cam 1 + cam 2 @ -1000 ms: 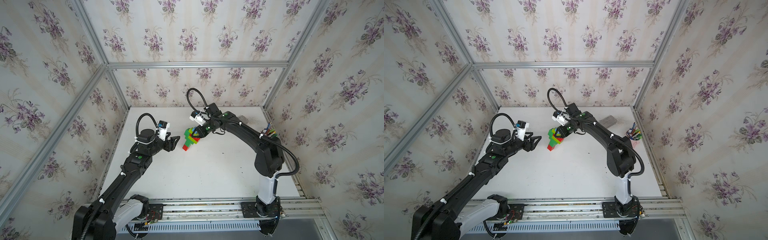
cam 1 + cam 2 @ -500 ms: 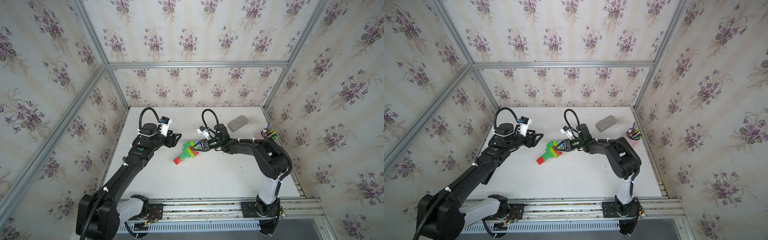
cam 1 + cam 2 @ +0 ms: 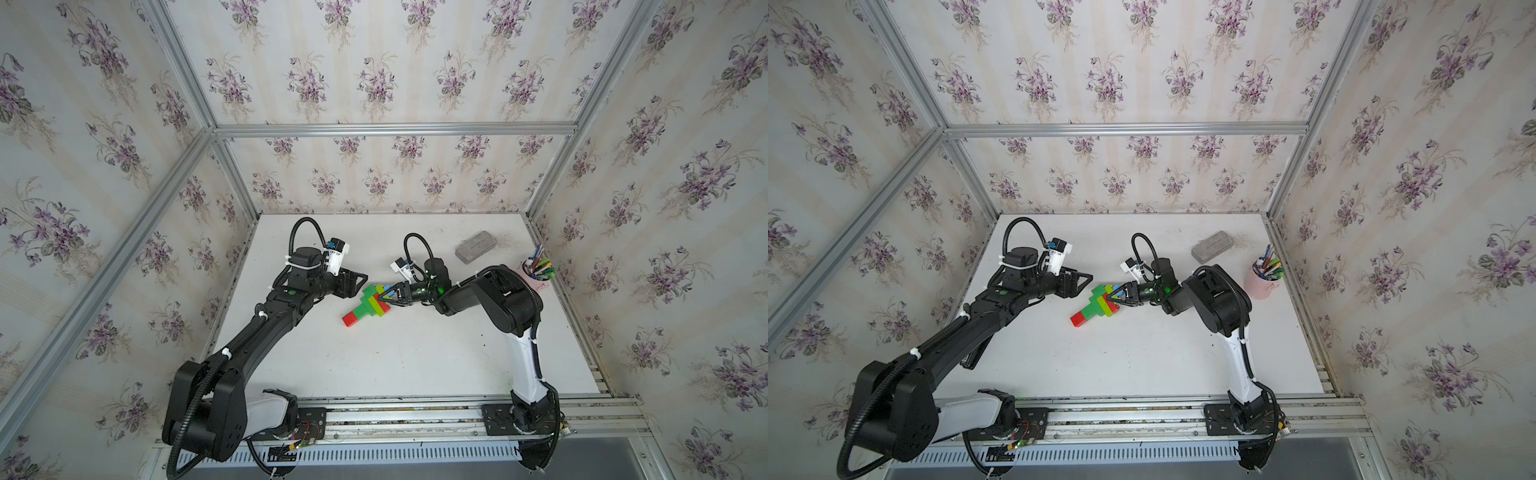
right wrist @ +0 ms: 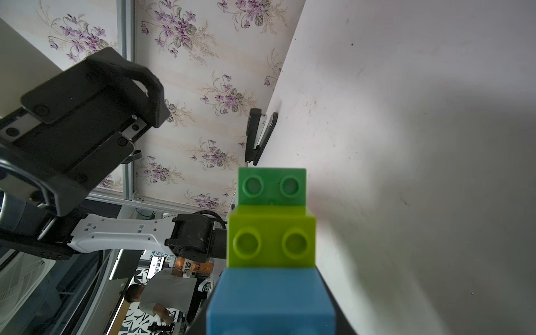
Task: Assemble a spoon with lego
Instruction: Place the lego brick at the center of the board.
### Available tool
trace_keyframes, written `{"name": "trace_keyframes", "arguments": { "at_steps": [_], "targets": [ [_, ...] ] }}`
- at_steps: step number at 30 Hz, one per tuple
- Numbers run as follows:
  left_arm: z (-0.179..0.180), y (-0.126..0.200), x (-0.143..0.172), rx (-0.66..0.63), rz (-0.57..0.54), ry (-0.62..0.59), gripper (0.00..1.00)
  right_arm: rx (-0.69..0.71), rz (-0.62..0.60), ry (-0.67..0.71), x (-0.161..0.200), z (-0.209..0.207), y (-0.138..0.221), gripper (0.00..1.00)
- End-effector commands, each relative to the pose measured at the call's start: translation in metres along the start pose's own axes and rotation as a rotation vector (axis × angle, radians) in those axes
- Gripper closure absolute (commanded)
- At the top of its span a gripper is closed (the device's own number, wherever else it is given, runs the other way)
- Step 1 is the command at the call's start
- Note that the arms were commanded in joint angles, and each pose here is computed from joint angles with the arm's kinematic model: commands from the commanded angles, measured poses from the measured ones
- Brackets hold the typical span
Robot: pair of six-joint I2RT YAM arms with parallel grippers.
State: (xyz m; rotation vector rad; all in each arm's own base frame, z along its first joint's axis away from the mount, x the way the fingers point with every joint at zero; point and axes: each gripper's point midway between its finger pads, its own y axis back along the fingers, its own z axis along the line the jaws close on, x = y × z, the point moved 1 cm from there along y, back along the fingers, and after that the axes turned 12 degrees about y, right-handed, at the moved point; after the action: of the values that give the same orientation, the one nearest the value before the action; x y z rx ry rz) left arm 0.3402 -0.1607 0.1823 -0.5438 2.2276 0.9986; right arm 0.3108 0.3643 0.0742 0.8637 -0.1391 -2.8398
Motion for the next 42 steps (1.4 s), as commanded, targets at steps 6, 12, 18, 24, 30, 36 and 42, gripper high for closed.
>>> {"name": "trace_keyframes", "arguments": {
  "at_steps": [6, 12, 18, 24, 30, 36, 42],
  "targets": [
    [0.009, -0.011, 0.020, 0.004, 0.066, 0.041, 0.27, -0.022, -0.034, 0.012, -0.002, -0.013, -0.004, 0.75],
    [0.016, -0.016, 0.033, -0.009, 0.096, 0.056, 0.27, -0.001, -0.058, -0.014, -0.002, -0.029, 0.006, 0.74],
    [0.021, -0.019, 0.041, -0.018, 0.119, 0.068, 0.26, 0.035, -0.032, -0.042, 0.005, -0.040, 0.008, 0.68],
    [0.023, -0.021, 0.043, -0.021, 0.127, 0.070, 0.26, 0.086, 0.007, -0.047, 0.009, -0.047, 0.008, 0.51],
    [0.024, -0.022, 0.046, -0.024, 0.133, 0.073, 0.26, 0.123, 0.023, -0.056, 0.009, -0.051, 0.010, 0.32],
    [0.026, -0.024, 0.048, -0.028, 0.142, 0.081, 0.25, 0.215, 0.060, -0.076, 0.010, -0.058, 0.014, 0.09],
    [0.027, -0.027, 0.048, -0.024, 0.149, 0.094, 0.23, 0.393, 0.179, -0.107, 0.016, -0.075, 0.026, 0.00]
  ]
}}
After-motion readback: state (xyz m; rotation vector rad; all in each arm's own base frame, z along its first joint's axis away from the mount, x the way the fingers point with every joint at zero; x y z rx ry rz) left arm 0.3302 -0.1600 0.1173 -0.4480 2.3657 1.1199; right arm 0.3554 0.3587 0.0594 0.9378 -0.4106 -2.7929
